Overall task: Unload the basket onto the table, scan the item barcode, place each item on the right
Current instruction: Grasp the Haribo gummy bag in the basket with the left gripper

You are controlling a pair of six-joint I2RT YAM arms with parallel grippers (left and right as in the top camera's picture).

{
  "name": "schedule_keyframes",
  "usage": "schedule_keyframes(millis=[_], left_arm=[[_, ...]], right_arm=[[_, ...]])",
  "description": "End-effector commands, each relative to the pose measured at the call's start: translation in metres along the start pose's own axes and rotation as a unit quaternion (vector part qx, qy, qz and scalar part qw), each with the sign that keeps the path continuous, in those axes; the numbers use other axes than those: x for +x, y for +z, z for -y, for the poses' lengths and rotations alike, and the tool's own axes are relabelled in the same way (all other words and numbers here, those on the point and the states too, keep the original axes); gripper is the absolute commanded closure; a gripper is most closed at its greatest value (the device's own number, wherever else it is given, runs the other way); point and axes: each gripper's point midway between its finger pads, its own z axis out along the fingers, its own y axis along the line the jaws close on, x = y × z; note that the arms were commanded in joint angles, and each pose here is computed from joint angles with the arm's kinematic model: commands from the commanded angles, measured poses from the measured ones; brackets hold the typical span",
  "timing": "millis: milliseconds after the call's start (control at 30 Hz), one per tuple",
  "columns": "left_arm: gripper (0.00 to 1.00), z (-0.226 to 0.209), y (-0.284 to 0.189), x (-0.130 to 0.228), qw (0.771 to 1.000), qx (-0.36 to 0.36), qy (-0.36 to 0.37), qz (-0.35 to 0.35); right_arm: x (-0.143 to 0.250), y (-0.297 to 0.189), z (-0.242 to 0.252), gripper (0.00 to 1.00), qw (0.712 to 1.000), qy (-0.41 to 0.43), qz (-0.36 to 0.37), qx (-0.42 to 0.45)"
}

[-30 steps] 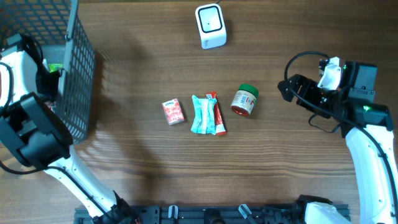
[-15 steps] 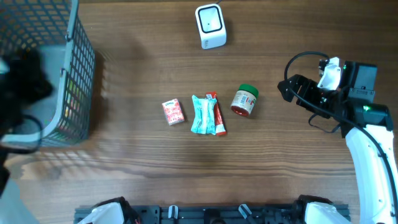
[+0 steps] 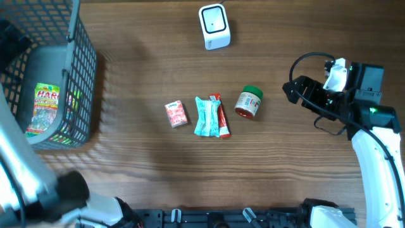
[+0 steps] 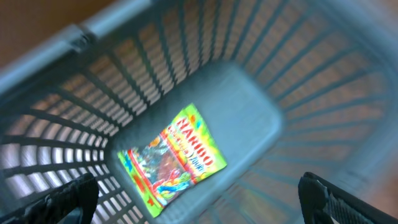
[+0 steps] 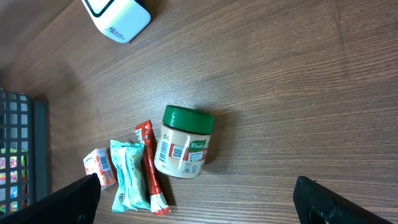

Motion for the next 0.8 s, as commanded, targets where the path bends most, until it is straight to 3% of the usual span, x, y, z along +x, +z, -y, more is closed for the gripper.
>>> schedule_keyframes(millis=[0, 167, 367, 400, 433, 467, 533, 600, 667, 767], left_arm=[[0.00, -0.009, 0.091, 0.030, 0.991, -0.022, 0.039, -0.130], [0.00, -0.029, 0.215, 0.116, 0.943, -0.077, 0.065, -0.319], [0.00, -0.043, 0.280, 0.190, 0.915, -0.086, 0.082, -0.385], [0.10, -0.044, 0.285, 0.204, 0.911, -0.083, 0.081, -0.395], [0.56, -0.038, 0.288, 0.215, 0.910, -0.063, 0.072, -0.404], [0.92, -0.036, 0.288, 0.220, 0.907, -0.056, 0.068, -0.411], [0.96, -0.024, 0.278, 0.212, 0.909, -0.024, 0.053, -0.414], [0.96, -0.009, 0.257, 0.182, 0.918, 0.007, 0.040, -0.395], [0.96, 0.006, 0.217, 0.132, 0.937, 0.040, 0.025, -0.347], [0.96, 0.017, 0.125, 0.048, 0.973, 0.081, -0.002, -0.214]], right_arm=[[-0.006, -0.002, -0.001, 0.00, 1.000, 0.001, 0.006, 0.001], [-0.006, -0.002, -0.001, 0.00, 1.000, 0.001, 0.006, 0.001], [-0.006, -0.002, -0.001, 0.00, 1.000, 0.001, 0.006, 0.001], [-0.006, -0.002, -0.001, 0.00, 1.000, 0.001, 0.006, 0.001], [-0.006, -0.002, -0.001, 0.00, 1.000, 0.001, 0.006, 0.001], [-0.006, -0.002, -0.001, 0.00, 1.000, 0.001, 0.006, 0.001], [-0.006, -0.002, -0.001, 0.00, 1.000, 0.001, 0.006, 0.001], [-0.006, -0.002, -0.001, 0.00, 1.000, 0.001, 0.006, 0.001], [-0.006, -0.002, -0.001, 0.00, 1.000, 0.001, 0.006, 0.001], [-0.006, -0.002, -0.001, 0.00, 1.000, 0.001, 0.006, 0.001]])
